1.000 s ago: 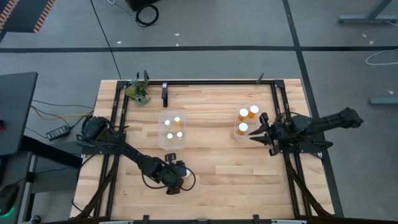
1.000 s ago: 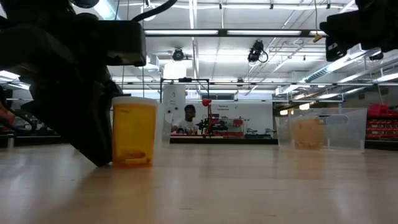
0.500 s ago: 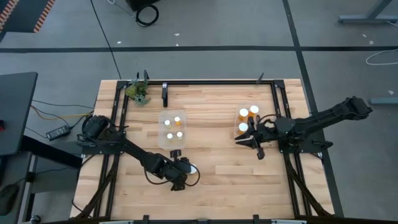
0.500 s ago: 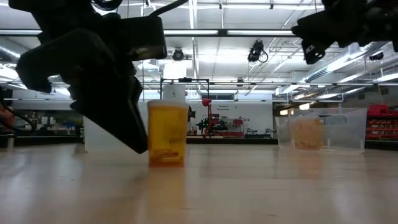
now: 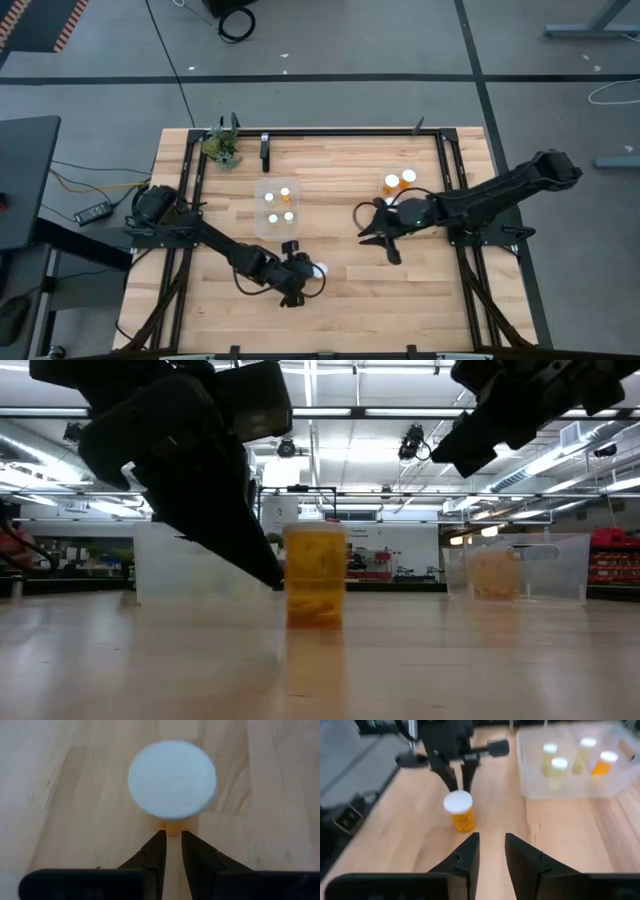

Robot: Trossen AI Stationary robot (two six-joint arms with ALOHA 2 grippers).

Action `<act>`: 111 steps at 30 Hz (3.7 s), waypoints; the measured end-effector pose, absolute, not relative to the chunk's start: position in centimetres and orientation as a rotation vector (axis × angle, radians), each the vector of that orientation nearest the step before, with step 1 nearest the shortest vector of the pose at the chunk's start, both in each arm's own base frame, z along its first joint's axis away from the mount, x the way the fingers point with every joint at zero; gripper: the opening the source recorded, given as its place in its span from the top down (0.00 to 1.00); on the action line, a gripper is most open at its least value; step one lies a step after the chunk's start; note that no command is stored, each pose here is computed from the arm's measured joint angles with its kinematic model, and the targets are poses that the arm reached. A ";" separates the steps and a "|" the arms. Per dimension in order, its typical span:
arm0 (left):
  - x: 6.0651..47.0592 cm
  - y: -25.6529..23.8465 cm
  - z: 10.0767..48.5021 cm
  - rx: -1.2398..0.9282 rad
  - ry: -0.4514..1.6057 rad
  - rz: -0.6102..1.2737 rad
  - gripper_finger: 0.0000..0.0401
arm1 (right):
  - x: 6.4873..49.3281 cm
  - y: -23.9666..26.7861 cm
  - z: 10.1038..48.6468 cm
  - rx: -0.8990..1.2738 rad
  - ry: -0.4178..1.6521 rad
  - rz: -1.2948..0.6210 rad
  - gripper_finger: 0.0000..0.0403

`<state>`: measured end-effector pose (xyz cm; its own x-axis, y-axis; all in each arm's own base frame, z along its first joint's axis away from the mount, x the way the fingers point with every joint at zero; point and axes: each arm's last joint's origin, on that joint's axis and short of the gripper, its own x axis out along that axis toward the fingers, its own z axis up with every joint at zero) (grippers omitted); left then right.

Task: Pick and place medicine bottles into bin by pill shape (circle, oval)
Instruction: Put the large orange pill bottle into the right transparent bin

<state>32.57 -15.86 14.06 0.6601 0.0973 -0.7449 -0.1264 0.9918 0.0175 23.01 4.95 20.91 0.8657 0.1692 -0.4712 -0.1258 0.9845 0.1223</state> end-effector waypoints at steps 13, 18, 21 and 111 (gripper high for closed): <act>34.1 -16.4 11.7 -0.041 0.765 0.112 0.84 | 25.3 8.3 20.8 -0.058 0.644 0.152 0.40; 34.6 -16.3 11.2 -0.044 0.732 0.105 0.84 | 25.7 9.5 20.4 -0.081 0.663 0.168 0.30; 35.0 -16.3 11.0 -0.044 0.707 0.102 0.84 | 26.1 10.1 20.4 -0.086 0.681 0.175 0.27; 25.4 -12.0 22.2 0.089 0.409 -0.010 0.96 | 34.9 17.1 19.7 -0.269 0.961 0.183 0.25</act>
